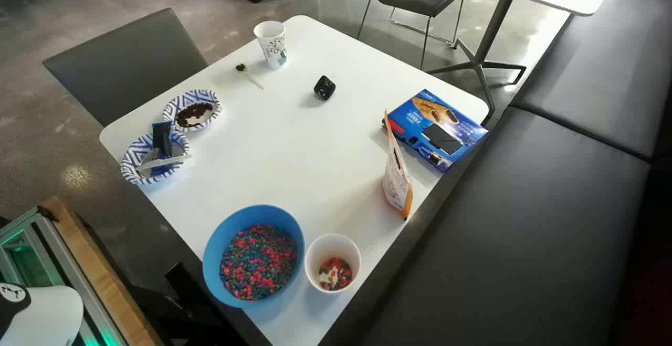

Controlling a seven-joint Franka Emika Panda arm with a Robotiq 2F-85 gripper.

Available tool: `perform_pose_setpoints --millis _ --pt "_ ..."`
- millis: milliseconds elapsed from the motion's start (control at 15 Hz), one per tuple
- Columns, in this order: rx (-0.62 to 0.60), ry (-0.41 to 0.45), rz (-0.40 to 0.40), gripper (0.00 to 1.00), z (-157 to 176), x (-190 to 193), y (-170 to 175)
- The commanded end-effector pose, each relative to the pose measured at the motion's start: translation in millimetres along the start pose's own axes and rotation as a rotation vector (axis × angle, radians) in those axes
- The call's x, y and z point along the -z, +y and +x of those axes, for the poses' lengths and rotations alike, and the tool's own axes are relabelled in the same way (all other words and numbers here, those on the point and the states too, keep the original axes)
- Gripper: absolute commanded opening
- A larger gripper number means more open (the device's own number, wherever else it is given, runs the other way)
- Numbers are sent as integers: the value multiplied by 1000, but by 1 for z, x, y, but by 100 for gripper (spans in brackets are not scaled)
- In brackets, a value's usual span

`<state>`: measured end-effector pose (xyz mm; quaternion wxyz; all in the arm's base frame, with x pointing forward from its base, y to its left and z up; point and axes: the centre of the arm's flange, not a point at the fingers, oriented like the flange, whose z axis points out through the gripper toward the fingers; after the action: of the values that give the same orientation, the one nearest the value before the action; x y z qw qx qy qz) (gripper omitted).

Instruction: Move the blue bowl to the center of the table.

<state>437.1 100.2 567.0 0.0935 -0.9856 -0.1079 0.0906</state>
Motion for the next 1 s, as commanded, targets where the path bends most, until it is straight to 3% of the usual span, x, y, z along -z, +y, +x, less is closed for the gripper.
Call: perform_pose_setpoints --millis 0,400,533,933 --pt "0 0 0 100 0 0 0" --pt "0 0 0 100 0 0 0" --pt "-155 6 53 100 13 -9 19" --pt "-476 40 42 100 5 -57 87"
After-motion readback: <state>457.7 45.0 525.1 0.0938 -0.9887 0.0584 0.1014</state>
